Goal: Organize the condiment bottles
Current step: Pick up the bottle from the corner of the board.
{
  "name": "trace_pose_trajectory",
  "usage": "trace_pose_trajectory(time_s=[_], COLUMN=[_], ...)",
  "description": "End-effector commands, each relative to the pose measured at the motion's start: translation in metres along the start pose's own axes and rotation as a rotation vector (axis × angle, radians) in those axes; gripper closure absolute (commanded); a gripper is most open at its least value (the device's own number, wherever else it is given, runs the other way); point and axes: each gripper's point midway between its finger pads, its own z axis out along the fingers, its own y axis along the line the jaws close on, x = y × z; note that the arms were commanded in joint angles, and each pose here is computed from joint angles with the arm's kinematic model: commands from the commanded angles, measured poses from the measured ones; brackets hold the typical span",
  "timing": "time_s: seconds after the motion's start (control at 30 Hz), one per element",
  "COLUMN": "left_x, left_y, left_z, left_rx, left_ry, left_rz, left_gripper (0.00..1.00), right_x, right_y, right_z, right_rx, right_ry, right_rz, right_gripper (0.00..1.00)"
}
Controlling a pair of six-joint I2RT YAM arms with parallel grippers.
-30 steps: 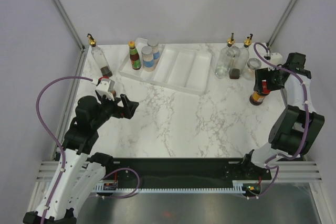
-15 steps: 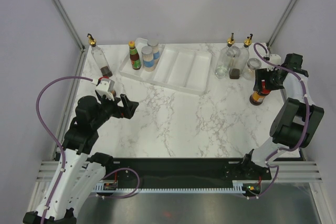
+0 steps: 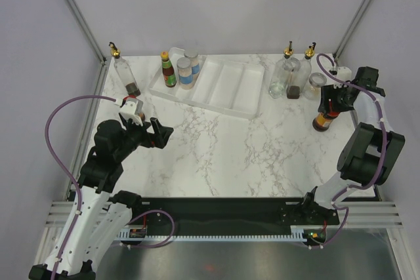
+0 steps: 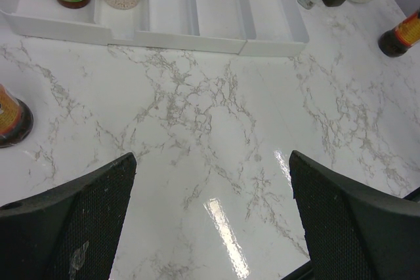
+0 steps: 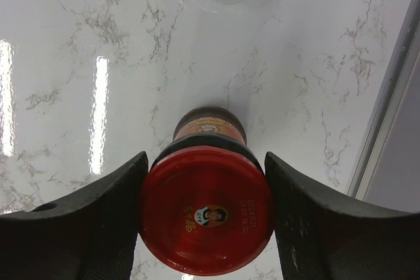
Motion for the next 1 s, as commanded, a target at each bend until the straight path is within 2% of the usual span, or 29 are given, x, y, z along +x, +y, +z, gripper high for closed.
trace_pose_trajectory(time_s=[0.0, 0.1, 0.47, 0.77, 0.97], left_x=[-0.009, -0.009, -0.009, -0.01, -0.01], left_y=[0.002, 0.002, 0.002, 0.005, 0.005], left_z=[0.0, 0.0, 0.0, 0.0, -0.001], left_rx=[-0.009, -0.009, -0.011, -0.023, -0.027], left_ry=[-0.039, -0.04, -0.041, -0.043, -0.043], left_rz=[0.043, 0.044, 0.045, 0.043, 0.041], left_gripper=[0.0, 0.0, 0.0, 0.0, 0.0], right_x=[-0.002, -0.006, -0.026, -0.051, -0.076], right_y=[0.004, 0.011, 0.066, 0.16, 0.238], right_z=[-0.009, -0.023, -0.072, -0.074, -0.066], right_rx=[-0.001, -0.009, -0.087, -0.248, -0.357], right_ry=[-0.026, -0.057, -0.15, -0.174, -0.167], right_rz=[-0.031, -0.055, -0.158, -0.261, -0.41], right_gripper=[0.95, 1.0, 1.0, 1.0, 1.0])
